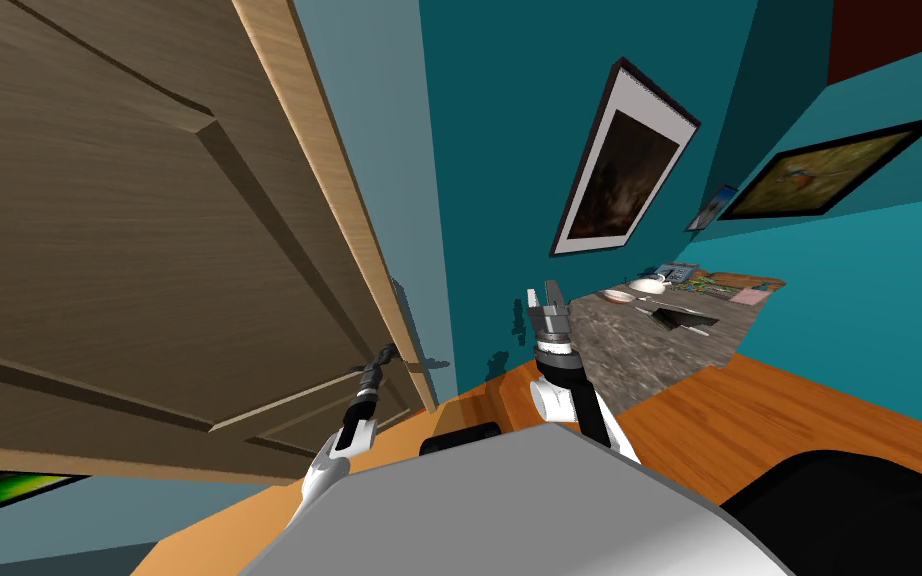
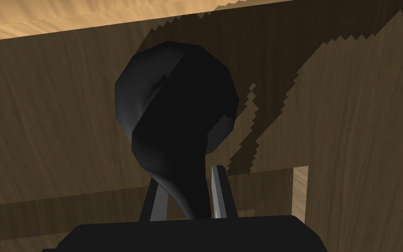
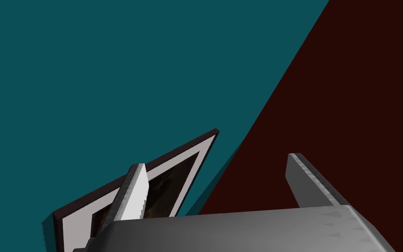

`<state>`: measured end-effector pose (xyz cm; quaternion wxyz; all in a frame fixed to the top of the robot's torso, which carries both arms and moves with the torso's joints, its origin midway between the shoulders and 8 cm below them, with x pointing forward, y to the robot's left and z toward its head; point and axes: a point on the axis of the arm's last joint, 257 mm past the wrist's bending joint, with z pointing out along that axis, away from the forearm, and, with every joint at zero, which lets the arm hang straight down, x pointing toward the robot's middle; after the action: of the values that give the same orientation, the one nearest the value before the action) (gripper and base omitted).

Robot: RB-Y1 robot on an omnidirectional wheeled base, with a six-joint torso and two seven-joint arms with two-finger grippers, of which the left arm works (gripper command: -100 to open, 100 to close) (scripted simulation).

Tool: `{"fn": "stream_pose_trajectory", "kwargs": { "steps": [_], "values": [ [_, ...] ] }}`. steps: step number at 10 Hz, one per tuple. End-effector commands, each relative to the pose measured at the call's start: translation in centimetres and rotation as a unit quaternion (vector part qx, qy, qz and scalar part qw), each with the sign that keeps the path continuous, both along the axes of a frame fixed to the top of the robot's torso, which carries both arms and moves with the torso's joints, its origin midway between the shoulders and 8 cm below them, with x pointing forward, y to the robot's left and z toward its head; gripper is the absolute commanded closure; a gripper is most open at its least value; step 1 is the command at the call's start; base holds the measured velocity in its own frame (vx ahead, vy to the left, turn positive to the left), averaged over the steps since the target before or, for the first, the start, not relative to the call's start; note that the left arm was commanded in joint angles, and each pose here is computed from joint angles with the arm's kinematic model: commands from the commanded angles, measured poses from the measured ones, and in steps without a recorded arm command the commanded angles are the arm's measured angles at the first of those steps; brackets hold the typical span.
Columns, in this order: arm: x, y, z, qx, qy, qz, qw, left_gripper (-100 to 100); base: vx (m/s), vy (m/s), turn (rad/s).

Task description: Push the door open

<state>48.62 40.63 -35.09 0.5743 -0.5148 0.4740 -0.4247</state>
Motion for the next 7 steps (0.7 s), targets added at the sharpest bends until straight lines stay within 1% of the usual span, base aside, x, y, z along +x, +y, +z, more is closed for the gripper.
{"fn": "stream_pose_trajectory", "kwargs": {
  "steps": [1, 4, 6, 7],
  "values": [
    [0.3, 1.6, 1.4, 0.009, -0.015, 0.014, 0.9997, 100, 0.018, 0.013, -0.058],
    [0.3, 3.1, 2.2, 0.015, -0.027, 0.037, 0.9988, 100, 0.002, 0.044, -0.095],
    [0.2, 4.2, 2.8, 0.019, -0.035, 0.056, 0.9977, 100, 0.003, 0.083, -0.112],
    [0.2, 4.2, 2.8, 0.019, -0.035, 0.056, 0.9977, 100, 0.013, 0.059, -0.006]
  ]
}}
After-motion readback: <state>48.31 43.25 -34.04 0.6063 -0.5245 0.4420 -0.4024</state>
